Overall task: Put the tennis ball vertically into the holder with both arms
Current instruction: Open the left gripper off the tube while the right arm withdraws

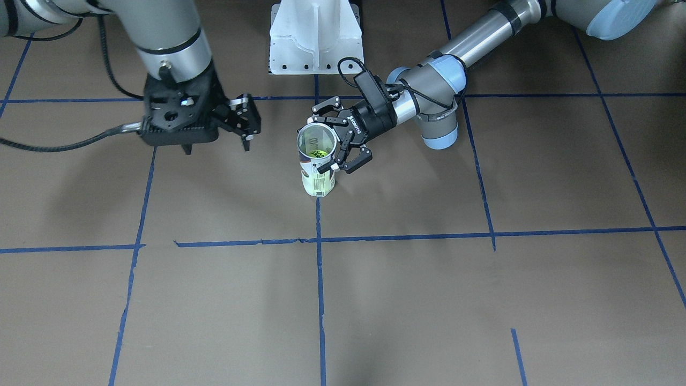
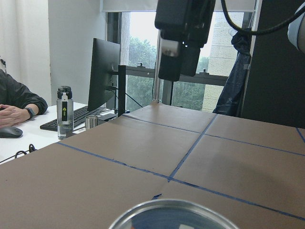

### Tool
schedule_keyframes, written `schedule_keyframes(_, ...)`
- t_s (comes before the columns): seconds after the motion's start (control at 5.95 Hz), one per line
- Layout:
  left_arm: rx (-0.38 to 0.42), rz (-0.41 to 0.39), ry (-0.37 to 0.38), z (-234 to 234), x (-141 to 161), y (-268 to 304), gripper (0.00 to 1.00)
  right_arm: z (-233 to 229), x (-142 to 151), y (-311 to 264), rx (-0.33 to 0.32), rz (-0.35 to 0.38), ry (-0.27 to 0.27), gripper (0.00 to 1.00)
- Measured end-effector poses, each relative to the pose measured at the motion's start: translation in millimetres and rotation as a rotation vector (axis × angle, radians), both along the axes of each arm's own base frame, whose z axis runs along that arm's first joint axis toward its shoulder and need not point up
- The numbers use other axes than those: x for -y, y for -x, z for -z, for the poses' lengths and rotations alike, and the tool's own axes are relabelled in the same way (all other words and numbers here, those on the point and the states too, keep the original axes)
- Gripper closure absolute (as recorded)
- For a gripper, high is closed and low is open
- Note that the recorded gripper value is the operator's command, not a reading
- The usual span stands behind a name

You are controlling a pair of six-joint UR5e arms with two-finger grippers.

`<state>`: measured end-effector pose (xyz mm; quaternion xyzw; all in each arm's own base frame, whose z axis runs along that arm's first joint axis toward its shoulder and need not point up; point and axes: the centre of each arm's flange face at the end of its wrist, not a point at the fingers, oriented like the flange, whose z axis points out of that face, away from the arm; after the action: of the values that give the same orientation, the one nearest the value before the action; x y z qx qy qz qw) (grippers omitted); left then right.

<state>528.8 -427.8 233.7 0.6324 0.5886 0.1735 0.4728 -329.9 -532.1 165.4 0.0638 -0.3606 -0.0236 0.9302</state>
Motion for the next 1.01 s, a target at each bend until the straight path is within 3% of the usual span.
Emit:
schedule_keyframes(0.67,-0.061,0.041,-0.019,27.8,8.3,34.2,0.01,-70.5,29.4,-65.6,-0.073,0.097,-0.066,0.00)
schedule_keyframes(1.01,-0.013,0.089,0.010,27.4,34.6,50.6,0.01,-138.3,43.2,-135.8,-0.054,0.163,-0.108,0.00)
